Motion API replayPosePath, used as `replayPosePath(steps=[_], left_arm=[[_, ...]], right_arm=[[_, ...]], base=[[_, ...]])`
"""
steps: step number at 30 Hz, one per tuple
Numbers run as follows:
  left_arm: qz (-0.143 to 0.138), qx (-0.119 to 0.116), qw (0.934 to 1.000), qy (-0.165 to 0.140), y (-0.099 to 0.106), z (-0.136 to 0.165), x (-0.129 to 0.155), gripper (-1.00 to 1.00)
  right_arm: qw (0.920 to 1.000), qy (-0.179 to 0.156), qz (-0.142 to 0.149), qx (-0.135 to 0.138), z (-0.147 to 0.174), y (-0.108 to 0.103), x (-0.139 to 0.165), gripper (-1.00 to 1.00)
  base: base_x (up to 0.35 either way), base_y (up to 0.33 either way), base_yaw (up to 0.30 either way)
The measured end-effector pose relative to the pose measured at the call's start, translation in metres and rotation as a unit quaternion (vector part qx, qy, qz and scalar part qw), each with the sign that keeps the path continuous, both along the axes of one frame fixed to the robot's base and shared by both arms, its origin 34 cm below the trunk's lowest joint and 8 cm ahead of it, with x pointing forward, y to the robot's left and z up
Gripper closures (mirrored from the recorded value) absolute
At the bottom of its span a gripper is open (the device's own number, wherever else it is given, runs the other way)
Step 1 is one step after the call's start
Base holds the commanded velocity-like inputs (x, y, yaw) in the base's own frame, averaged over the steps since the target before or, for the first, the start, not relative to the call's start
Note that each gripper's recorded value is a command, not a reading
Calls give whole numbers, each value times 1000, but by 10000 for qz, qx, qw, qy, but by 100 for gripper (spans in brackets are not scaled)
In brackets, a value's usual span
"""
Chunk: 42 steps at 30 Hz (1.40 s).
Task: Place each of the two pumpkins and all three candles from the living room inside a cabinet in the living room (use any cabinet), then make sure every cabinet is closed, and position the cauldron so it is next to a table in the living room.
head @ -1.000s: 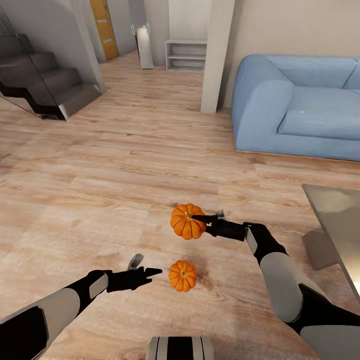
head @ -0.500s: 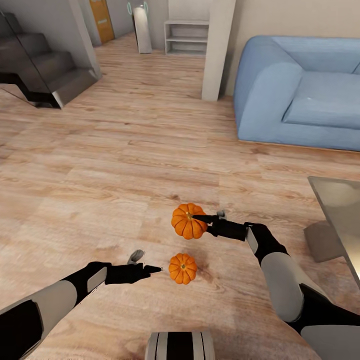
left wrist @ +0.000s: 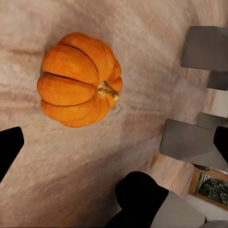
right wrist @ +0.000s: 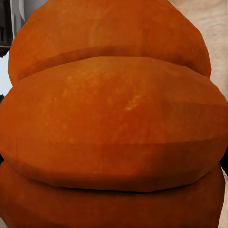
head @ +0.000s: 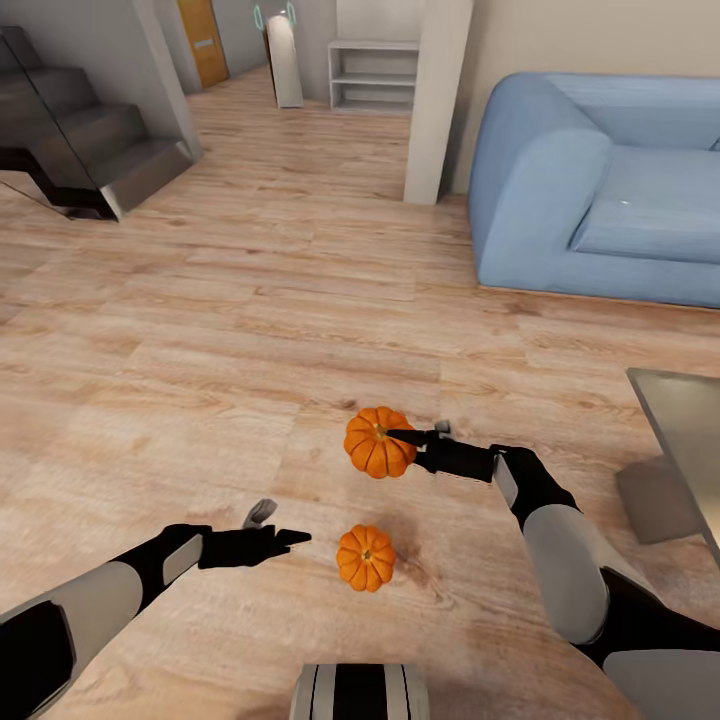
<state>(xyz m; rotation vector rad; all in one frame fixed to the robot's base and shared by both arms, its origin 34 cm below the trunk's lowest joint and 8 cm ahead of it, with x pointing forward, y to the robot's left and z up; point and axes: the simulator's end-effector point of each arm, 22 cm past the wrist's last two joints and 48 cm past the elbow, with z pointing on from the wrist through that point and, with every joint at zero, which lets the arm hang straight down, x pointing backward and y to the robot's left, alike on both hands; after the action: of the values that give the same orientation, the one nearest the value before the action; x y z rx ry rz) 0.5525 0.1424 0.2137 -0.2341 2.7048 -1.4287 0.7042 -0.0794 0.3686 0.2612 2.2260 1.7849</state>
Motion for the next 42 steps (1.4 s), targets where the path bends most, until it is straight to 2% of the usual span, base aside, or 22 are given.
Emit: replayPosePath(steps=[9,17,20,26,27,31,42], left_arm=[[13,-13,9996,-284,-3,2,8,-100],[-10,-32,9999,-129,-9,-14,-2,-100],[-85,-140,9999,-52,-32,-18,-9,-100],[-121,-192,9997,67,-43,-29,-18,-100],[-123,-199,9997,-10,-47,-30,-17,-100],[-120,-197,9997,-16,-48,-38,-20,-100],[-81,-161,9996,196,-42,-60,-33,-100]], right_arm=[[10000,1,-1,4,0,0,0,100],[9999,163,12,-9,-21,1,-5,100],[9997,224,11,-11,-29,1,-7,100],[9994,345,2,-12,-45,0,-11,100],[9993,366,2,-7,-47,0,-11,100],[9990,446,1,-7,-58,0,-14,100],[9977,673,2,-12,-86,0,-23,100]], base=[[83,0,0],[0,0,0],[0,0,0],[0,0,0],[0,0,0],[0,0,0],[0,0,0]])
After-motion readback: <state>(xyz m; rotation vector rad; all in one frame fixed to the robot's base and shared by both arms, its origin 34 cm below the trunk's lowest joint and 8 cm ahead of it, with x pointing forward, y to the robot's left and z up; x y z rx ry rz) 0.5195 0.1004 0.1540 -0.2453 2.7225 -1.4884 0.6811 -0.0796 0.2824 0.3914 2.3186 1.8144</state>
